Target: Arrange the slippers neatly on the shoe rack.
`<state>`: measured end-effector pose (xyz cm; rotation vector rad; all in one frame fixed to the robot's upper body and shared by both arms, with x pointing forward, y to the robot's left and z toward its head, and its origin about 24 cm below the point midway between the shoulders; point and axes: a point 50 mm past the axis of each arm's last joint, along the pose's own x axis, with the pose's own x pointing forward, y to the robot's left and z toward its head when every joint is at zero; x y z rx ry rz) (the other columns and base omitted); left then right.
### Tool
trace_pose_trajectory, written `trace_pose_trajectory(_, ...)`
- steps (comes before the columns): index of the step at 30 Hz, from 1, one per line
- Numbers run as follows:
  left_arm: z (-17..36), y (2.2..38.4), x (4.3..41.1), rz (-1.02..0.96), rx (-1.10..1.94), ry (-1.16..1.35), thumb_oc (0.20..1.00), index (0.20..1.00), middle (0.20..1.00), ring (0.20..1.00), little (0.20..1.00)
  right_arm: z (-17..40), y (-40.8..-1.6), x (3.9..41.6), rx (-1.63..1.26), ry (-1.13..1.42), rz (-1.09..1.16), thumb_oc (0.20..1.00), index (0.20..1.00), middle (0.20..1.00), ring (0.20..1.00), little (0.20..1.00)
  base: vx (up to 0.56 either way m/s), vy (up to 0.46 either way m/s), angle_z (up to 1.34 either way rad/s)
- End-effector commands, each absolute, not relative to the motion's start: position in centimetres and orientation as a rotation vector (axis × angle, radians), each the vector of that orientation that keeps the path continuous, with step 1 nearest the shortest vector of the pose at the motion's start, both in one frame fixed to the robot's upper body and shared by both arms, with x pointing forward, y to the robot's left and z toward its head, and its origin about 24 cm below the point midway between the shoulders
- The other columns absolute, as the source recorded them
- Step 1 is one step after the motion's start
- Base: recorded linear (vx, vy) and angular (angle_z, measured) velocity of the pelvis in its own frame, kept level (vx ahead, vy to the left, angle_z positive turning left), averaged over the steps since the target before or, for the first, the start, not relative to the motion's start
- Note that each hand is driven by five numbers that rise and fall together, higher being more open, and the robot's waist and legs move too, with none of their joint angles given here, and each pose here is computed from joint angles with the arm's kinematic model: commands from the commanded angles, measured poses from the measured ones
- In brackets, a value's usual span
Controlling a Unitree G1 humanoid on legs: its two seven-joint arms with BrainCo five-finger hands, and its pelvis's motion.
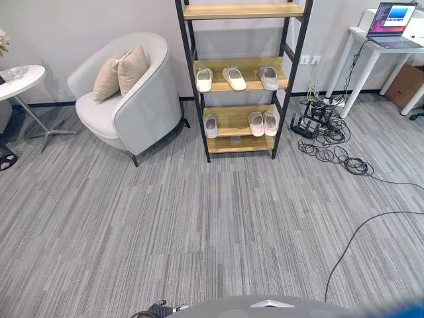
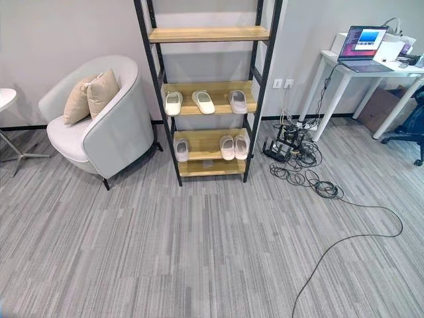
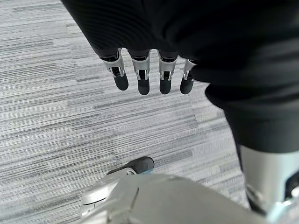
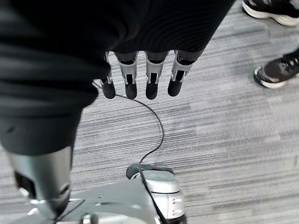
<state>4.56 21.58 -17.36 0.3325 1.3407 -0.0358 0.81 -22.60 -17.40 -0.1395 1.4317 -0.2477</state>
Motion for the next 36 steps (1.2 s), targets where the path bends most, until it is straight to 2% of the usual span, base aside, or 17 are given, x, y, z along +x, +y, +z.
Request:
trace_pose_trajectory(1,-17.7,20.0,4.5,-0.149,0.367,1.355,1.0,1.0,1.0,1.0,1.0,-17.7,-21.0,1.5,-0.149,1.434,-0.163,1.0,1.0,1.0,1.0,1.0,0.01,-0.11,-0.03)
trace_pose_trajectory(6,-17.6,19.3,5.9,-0.206,0.41,1.312,1.0,1.0,1.0,1.0,1.0,-17.7,-21.0,1.5,-0.149,1.443,-0.151,1.0,1.0,1.0,1.0,1.0,0.05,-0.188,-0.03)
trace_pose_trajectory(13,-16.9,18.6,9.9,-0.251,0.474,1.181,1.0,1.0,1.0,1.0,1.0,-17.4,-22.6,1.9,-0.246,1.455,-0.132,1.0,1.0,1.0,1.0,1.0,0.0,-0.126,-0.02)
trace_pose_trajectory(16,-17.1,18.5,9.2,-0.235,0.447,1.211,1.0,1.0,1.0,1.0,1.0,-17.3,-22.6,3.6,-0.252,1.391,-0.132,1.0,1.0,1.0,1.0,1.0,0.38,0.195,0.19)
trace_pose_trajectory(20,-17.5,20.4,5.8,-0.186,0.463,1.342,1.0,1.0,1.0,1.0,1.0,-17.6,-20.9,3.7,-0.226,1.387,-0.069,1.0,1.0,1.0,1.0,1.0,0.57,0.365,-0.99)
trace_pose_trajectory(25,-16.6,21.5,9.5,-0.151,0.515,1.222,1.0,1.0,1.0,1.0,1.0,-17.2,-19.9,7.3,-0.26,1.277,-0.005,1.0,1.0,1.0,1.0,1.0,0.24,0.265,-0.28)
trace_pose_trajectory(27,-16.0,21.7,11.4,-0.12,0.517,1.15,1.0,1.0,1.0,1.0,1.0,-17.2,-19.8,7.4,-0.252,1.263,-0.014,1.0,1.0,1.0,1.0,1.0,0.38,0.164,0.52)
trace_pose_trajectory(30,-15.9,21.2,12.3,-0.135,0.523,1.122,1.0,1.0,1.0,1.0,1.0,-17.3,-20.0,7.0,-0.243,1.279,-0.025,1.0,1.0,1.0,1.0,1.0,0.37,0.022,0.72)
trace_pose_trajectory(32,-16.5,20.8,10.5,-0.164,0.513,1.19,1.0,1.0,1.0,1.0,1.0,-17.6,-20.3,4.8,-0.234,1.355,-0.035,1.0,1.0,1.0,1.0,1.0,0.47,-0.207,0.56)
trace_pose_trajectory(36,-17.4,20.9,6.0,-0.169,0.479,1.336,1.0,1.0,1.0,1.0,1.0,-17.5,-21.8,3.5,-0.247,1.393,-0.062,1.0,1.0,1.0,1.0,1.0,0.39,-0.502,0.83)
